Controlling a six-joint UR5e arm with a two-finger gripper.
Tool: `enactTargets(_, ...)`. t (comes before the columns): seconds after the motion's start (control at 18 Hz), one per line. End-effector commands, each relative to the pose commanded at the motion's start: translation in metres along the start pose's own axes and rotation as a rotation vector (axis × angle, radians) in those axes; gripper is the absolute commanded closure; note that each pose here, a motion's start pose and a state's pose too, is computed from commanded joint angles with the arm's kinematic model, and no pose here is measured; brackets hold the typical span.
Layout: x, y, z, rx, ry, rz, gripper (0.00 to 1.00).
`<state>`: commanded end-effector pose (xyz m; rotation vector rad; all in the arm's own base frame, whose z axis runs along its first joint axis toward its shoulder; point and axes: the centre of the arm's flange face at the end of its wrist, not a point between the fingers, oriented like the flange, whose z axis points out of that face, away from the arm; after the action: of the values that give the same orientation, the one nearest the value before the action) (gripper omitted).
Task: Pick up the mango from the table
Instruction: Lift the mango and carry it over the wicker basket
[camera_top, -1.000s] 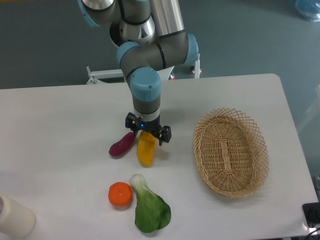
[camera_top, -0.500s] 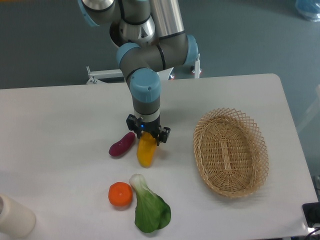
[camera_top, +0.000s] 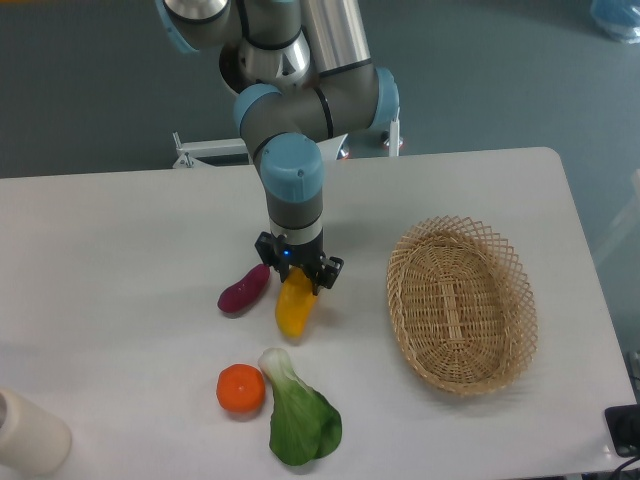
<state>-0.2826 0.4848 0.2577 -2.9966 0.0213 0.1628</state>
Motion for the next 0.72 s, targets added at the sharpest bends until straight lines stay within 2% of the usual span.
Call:
enactTargets(0.17,-0.021,-0.009,-0.028,0.039,-0.042,-0.009,0.50)
enactTargets(0.33,-0.059,0.000,-0.065,0.078,-0.079,-0.004,0.50)
enactTargets(0.72,-0.125,0.029,-0.112,0.059,-0.050,0.035,0.50)
